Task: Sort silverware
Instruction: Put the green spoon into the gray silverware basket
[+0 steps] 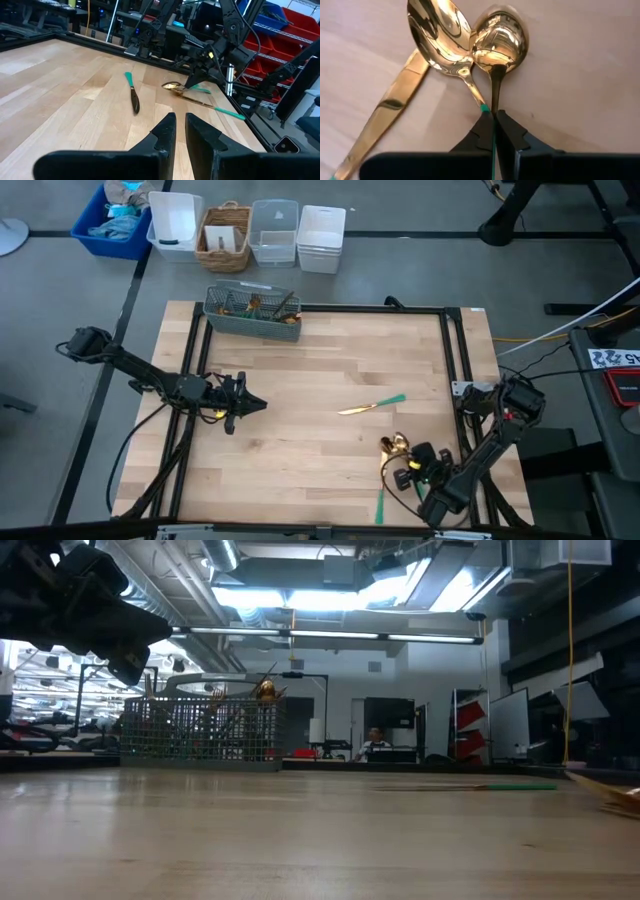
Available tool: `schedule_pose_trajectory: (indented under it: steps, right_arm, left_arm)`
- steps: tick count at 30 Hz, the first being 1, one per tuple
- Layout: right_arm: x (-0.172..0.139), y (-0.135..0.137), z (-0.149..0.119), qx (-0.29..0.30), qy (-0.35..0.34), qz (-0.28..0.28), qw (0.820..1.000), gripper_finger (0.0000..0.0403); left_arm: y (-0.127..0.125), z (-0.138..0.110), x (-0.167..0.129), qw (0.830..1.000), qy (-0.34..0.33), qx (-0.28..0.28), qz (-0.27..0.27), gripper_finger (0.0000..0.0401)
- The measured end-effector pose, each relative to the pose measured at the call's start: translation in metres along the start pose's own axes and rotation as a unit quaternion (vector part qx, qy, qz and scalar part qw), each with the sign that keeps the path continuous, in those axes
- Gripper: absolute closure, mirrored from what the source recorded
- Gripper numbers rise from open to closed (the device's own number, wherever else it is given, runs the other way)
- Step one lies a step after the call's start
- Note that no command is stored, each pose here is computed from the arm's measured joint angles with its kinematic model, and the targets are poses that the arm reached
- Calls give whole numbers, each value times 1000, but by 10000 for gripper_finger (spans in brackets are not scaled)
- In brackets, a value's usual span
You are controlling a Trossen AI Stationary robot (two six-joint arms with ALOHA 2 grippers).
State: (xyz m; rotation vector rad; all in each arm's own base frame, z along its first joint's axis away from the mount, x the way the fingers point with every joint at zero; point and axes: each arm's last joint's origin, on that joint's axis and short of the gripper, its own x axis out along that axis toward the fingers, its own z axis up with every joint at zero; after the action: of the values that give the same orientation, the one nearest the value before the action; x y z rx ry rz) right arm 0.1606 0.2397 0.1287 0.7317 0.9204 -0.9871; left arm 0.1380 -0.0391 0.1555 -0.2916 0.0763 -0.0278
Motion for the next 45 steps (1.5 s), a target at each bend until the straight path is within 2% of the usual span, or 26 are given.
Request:
schedule_pose_trajectory:
  steps: [13, 21, 39, 45]
  right_arm:
    - [23, 27, 44, -66, -55, -18, 996, 400]
    - [33, 35, 66, -106, -55, -43, 992, 399]
    - [26, 36, 70, -95, 21, -55, 994, 398]
    - [27, 37, 70, -131, 37, -53, 989, 379]
  left_arm:
    - [0, 0, 0, 1000, 0, 4, 0, 368]
    - [0, 0, 0, 1000, 0, 6, 0, 368]
    - [0, 0, 0, 1000, 0, 15, 0, 368]
    - [0, 0, 0, 1000, 0, 14, 0, 368]
